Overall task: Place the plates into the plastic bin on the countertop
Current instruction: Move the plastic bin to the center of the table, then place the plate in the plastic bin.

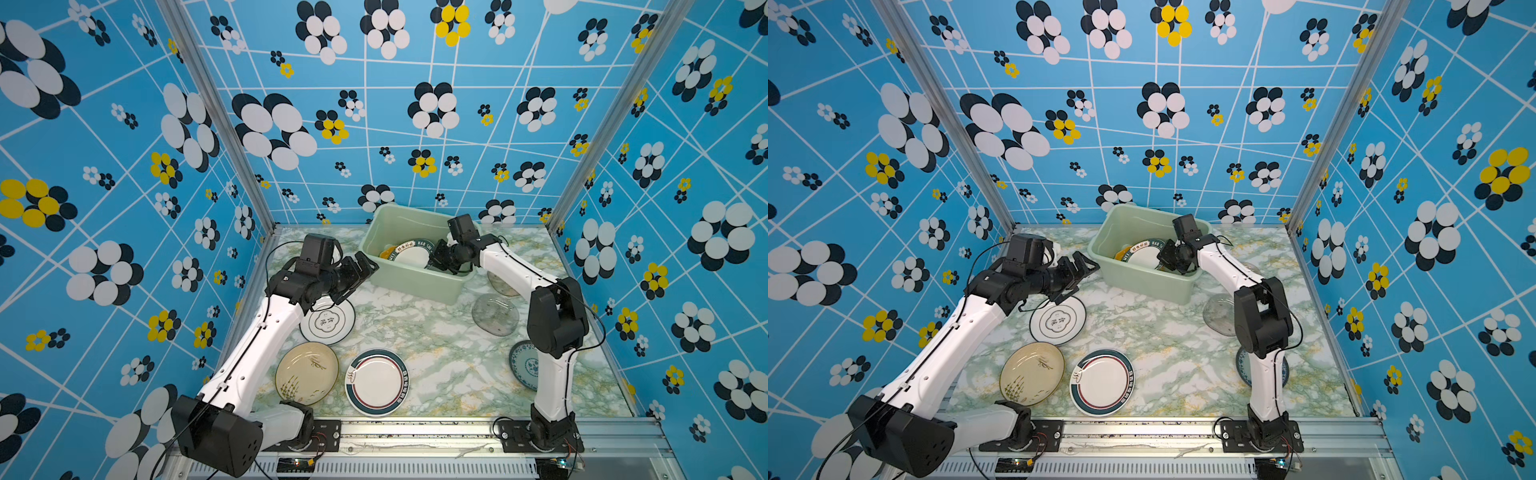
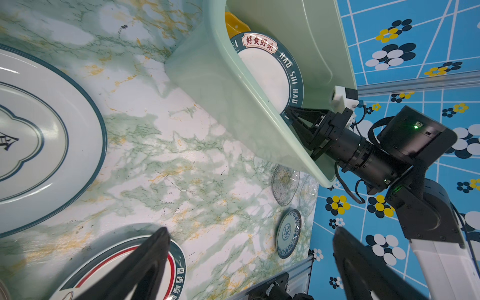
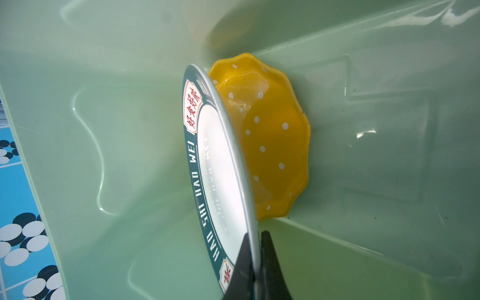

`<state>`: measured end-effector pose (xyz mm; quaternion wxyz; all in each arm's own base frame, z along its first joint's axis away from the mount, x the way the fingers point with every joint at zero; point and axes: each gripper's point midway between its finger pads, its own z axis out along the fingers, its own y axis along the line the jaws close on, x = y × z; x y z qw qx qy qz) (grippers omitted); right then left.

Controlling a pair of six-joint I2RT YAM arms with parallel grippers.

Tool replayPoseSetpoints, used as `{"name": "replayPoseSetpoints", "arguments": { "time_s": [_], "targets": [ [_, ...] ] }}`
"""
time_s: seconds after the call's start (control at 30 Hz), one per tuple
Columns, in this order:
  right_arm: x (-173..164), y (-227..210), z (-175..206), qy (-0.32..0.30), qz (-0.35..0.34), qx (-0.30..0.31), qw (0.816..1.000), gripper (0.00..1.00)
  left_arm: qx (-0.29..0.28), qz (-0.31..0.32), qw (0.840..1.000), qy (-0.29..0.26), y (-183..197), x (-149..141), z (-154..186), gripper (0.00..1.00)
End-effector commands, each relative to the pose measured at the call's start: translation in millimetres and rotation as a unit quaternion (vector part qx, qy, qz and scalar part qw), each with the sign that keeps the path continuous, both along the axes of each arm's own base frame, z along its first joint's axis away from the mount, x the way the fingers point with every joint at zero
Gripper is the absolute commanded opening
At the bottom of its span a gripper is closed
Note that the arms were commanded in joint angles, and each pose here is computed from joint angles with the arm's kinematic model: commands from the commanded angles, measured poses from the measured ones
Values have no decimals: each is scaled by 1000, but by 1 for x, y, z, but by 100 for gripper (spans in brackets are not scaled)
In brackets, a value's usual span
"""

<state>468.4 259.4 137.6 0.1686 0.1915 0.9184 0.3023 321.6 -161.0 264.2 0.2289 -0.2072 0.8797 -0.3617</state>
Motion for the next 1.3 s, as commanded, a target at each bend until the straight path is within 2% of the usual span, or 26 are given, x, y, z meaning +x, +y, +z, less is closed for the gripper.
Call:
{"name": "replayPoseSetpoints", "arguments": {
  "time_s": [0.0,0.23,0.37,0.6,0.87,1.27],
  "targets": [
    [-27,21,22,2,6,23,1000,0,4,-4,1000,3,4,-7,-2,99],
    [-74,41,5,28,0,14,1000,0,3,-4,1000,0,7,-8,1,99],
    [-89,47,2,29,-5,10,1000,0,6,-4,1000,3,9,-10,0,99],
    [-72,48,6,13,-13,4,1000,0,11,-2,1000,9,12,-15,-1,99],
    [-57,64,-18,24,7,1,1000,0,17,2,1000,13,14,-12,2,99],
    [-57,68,-50,46,17,-6,999,1,25,10,999,25,16,-9,-1,99]
  ]
}}
